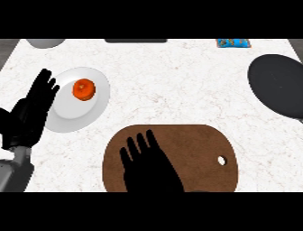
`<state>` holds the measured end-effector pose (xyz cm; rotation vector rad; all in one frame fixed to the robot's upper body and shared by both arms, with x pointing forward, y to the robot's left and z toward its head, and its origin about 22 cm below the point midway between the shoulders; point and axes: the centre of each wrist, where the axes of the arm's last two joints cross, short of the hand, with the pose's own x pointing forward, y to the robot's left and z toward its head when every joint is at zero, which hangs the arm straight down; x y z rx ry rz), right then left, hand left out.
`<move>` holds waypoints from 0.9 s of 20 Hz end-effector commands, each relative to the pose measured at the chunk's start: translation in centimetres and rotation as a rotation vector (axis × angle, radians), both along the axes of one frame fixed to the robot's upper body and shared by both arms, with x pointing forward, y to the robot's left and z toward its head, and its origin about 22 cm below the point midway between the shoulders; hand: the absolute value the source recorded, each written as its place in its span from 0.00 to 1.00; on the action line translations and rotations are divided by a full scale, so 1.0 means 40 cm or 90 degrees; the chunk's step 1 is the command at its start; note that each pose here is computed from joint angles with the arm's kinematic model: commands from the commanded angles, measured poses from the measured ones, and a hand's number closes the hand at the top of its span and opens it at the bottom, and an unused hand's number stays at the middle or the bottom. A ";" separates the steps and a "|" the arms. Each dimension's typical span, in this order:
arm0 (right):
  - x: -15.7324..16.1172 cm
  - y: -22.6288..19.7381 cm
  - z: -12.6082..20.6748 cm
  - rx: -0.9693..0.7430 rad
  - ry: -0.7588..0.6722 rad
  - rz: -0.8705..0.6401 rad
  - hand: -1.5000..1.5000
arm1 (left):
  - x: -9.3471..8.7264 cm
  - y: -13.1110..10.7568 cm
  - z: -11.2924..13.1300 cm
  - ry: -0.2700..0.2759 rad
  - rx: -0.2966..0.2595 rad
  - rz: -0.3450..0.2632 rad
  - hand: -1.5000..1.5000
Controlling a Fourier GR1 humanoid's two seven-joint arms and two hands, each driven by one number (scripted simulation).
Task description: Pick the bell pepper from the cutting board and place it in the pan
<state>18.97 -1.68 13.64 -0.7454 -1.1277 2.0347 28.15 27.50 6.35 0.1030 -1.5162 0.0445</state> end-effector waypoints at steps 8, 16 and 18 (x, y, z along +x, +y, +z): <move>-0.040 0.097 -0.072 -0.077 -0.046 -0.066 0.00 | 0.002 -0.015 -0.019 0.006 -0.003 -0.009 0.50; 0.030 0.090 -0.110 -0.116 -0.055 -0.113 0.00 | -0.011 -0.019 0.000 -0.003 0.008 -0.008 0.50; 0.021 0.091 -0.120 -0.105 -0.052 -0.115 0.00 | -0.007 0.008 -0.029 -0.002 0.000 0.001 0.50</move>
